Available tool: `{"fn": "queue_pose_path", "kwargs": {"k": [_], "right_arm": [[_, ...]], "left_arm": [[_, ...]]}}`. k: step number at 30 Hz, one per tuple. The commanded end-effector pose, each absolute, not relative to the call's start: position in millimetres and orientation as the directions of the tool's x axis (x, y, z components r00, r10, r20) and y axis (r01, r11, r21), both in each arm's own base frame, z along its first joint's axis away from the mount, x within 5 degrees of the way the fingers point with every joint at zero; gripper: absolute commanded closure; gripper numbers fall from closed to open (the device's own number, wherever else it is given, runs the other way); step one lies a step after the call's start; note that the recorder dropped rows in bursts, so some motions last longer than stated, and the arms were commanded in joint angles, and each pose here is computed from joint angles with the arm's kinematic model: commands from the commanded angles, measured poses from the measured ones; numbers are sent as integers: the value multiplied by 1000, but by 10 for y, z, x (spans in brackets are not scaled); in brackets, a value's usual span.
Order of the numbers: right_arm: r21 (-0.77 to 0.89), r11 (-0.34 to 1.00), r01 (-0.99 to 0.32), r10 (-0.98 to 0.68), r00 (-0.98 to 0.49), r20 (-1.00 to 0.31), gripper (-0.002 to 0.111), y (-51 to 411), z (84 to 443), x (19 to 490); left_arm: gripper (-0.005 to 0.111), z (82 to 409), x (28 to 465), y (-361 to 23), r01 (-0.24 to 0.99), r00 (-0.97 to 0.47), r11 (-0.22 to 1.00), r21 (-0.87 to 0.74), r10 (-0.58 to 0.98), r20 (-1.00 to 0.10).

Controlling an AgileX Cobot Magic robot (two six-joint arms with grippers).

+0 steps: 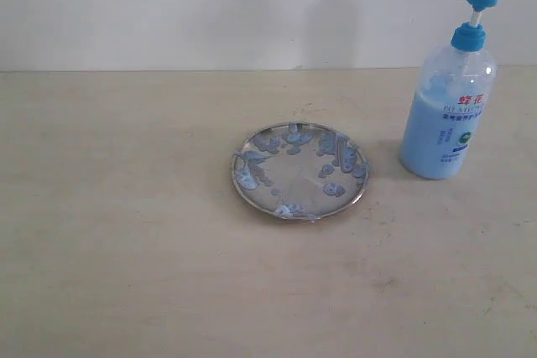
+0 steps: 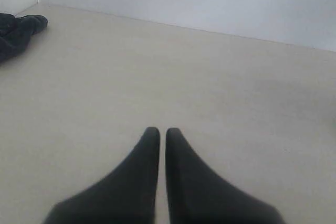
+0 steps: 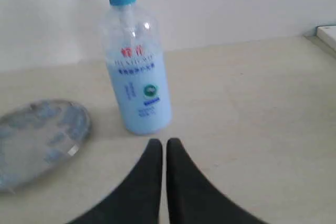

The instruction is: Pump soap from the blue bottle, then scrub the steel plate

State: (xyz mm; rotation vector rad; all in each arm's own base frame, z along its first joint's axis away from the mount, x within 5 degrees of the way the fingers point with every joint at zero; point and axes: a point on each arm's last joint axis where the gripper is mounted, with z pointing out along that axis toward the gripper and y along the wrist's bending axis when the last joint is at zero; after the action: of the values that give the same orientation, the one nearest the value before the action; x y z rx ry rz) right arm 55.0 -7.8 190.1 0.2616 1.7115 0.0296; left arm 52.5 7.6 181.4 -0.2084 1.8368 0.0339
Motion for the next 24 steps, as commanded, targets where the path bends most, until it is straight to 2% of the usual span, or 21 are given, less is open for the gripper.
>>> {"fn": "queue_pose_path", "kwargs": {"k": [1, 5, 10, 12, 14, 17, 19, 24], "right_arm": [[483, 869, 107, 484, 24, -875, 108, -55, 2024, 562], [552, 830, 85, 548, 69, -834, 108, -58, 2062, 562], [552, 832, 45, 541, 148, -828, 108, -68, 2143, 556], [496, 868, 22, 481, 214, -850, 108, -73, 2212, 546], [282, 959, 39, 262, 263, -928, 103, -63, 2284, 560], [-33, 998, 55, -44, 223, -974, 83, -17, 2557, 665], [-154, 987, 42, -158, 129, -979, 68, -13, 2647, 839], [-233, 972, -29, -235, -167, -957, 15, -66, 2479, 1373]], "left_arm": [[103, 1811, 526, 76, -161, -249, 983, -89, -128, -960], [103, 1811, 526, 76, -161, -249, 983, -89, -128, -960], [103, 1811, 526, 76, -161, -249, 983, -89, -128, -960], [103, 1811, 526, 76, -161, -249, 983, -89, -128, -960], [103, 1811, 526, 76, -161, -249, 983, -89, -128, -960], [103, 1811, 526, 76, -161, -249, 983, -89, -128, -960], [103, 1811, 526, 76, -161, -249, 983, -89, -128, -960], [103, 1811, 526, 76, -161, -249, 983, -89, -128, -960]]}}
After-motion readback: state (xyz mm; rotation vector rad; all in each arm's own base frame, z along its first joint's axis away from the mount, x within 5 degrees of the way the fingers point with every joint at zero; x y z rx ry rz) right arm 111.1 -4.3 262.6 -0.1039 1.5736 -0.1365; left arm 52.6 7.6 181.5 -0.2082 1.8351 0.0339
